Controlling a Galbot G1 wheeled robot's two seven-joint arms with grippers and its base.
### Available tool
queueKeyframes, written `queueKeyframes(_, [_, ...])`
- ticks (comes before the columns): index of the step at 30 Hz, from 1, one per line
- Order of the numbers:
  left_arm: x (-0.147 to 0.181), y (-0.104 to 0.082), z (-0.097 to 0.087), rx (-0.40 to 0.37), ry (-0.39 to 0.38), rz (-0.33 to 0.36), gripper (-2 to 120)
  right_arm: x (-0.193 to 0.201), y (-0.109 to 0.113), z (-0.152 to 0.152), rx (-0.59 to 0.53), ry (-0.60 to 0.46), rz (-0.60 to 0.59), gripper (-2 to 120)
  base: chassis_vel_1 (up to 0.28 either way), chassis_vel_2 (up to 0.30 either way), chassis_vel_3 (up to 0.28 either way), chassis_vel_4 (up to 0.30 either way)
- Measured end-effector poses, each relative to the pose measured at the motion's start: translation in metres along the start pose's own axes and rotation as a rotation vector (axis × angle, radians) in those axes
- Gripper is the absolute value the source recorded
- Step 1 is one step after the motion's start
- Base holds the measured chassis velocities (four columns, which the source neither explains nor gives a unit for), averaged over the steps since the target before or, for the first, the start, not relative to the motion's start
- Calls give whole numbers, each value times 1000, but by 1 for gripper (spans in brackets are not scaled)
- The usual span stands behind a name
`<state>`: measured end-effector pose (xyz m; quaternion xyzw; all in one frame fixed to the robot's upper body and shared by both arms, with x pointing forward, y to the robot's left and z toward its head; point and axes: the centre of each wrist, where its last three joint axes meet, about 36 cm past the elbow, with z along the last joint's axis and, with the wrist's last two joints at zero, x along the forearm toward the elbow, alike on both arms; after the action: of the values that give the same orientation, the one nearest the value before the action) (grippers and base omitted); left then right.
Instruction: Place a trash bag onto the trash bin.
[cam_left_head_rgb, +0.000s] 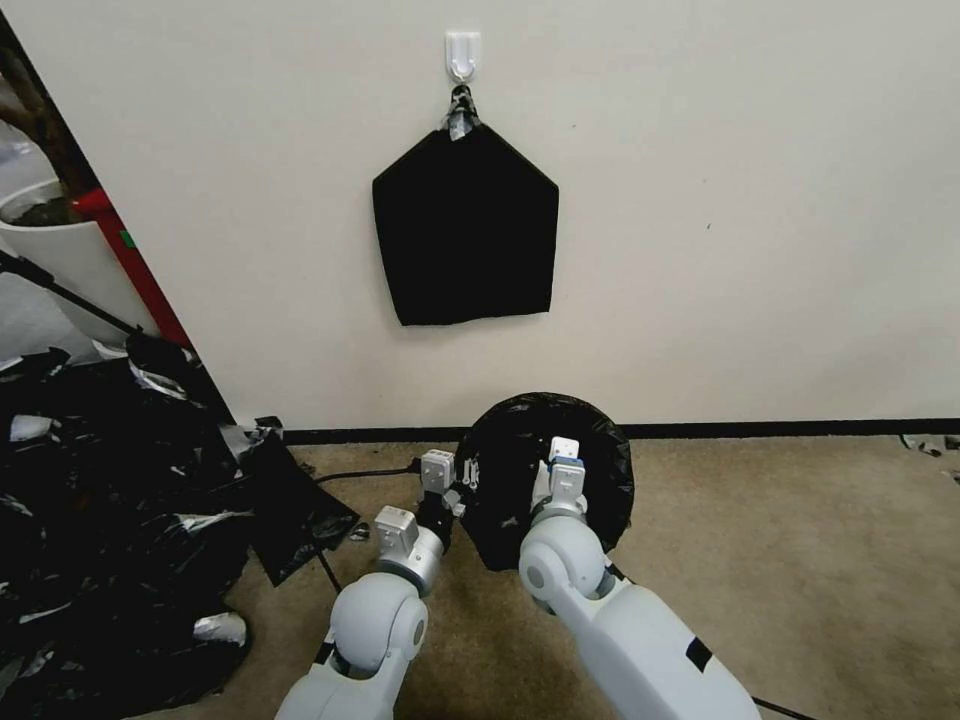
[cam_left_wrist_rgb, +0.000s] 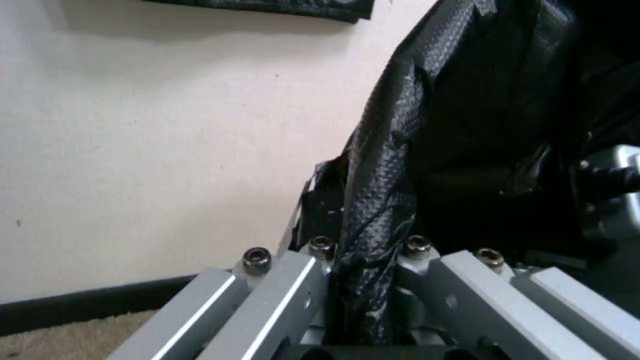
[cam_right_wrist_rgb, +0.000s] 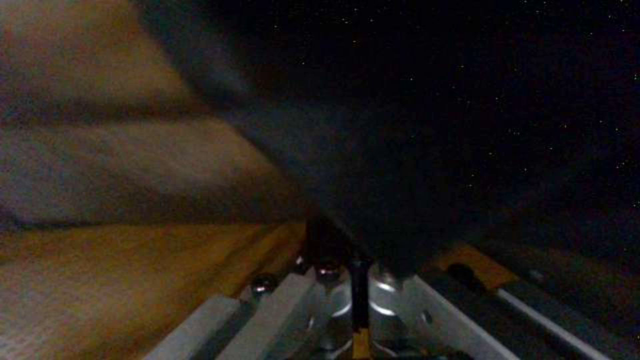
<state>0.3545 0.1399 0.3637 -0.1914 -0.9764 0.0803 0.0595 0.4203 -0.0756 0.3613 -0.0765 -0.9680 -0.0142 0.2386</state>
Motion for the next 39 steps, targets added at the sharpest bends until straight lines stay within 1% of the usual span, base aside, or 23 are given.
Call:
queueKeyframes(5, [1,0,-2,0,-4,5,3,-3,-3,5,36,-19,4,0,0,0,0,0])
queueKeyframes(6, [1,-1,-2,-1,-6,8,3,-3,-4,8,62,-34,6,0,0,0,0,0])
queueKeyframes(10, [1,0,-4,0,-10,9,3,1,-2,14,95,-29,-7,0,0,0,0,0])
queueKeyframes(12, [1,0,-4,0,-14,11,3,4,-1,16,104,-18,-17,0,0,0,0,0])
queueKeyframes(14, [1,1,-4,-2,-28,25,3,11,2,18,114,31,-47,0,0,0,0,0])
queueKeyframes(15, [1,1,-4,-2,-28,25,3,11,2,18,114,31,-47,0,0,0,0,0])
queueKeyframes(17, [2,2,-4,-5,-40,44,3,12,3,16,119,75,-68,0,0,0,0,0])
queueKeyframes(21, [3,2,-4,-7,-46,57,3,9,2,13,119,99,-75,0,0,0,0,0])
queueKeyframes(24, [3,3,-4,-11,-52,66,3,5,-1,13,148,117,-68,0,0,0,0,0])
queueKeyframes(27, [4,2,-6,-12,-57,70,3,3,-6,21,216,92,-45,0,0,0,0,0])
queueKeyframes(28, [4,2,-6,-12,-57,70,3,3,-6,21,216,92,-45,0,0,0,0,0])
queueKeyframes(30, [4,2,-6,-11,-58,71,3,3,-9,26,258,59,-30,0,0,0,0,0])
queueKeyframes(31, [4,2,-6,-11,-58,71,3,3,-9,26,258,59,-30,0,0,0,0,0])
queueKeyframes(34, [2,0,-6,-9,-61,73,3,10,-11,28,299,-11,-31,0,0,0,0,0])
queueKeyframes(35, [2,0,-6,-9,-61,73,3,10,-11,28,299,-11,-31,0,0,0,0,0])
queueKeyframes(38, [1,0,-8,-7,-50,55,3,23,-13,27,289,-62,-80,2,0,0,0,0])
queueKeyframes(39, [0,0,-9,-7,-29,30,3,31,-16,26,282,-87,-124,9,0,0,0,0])
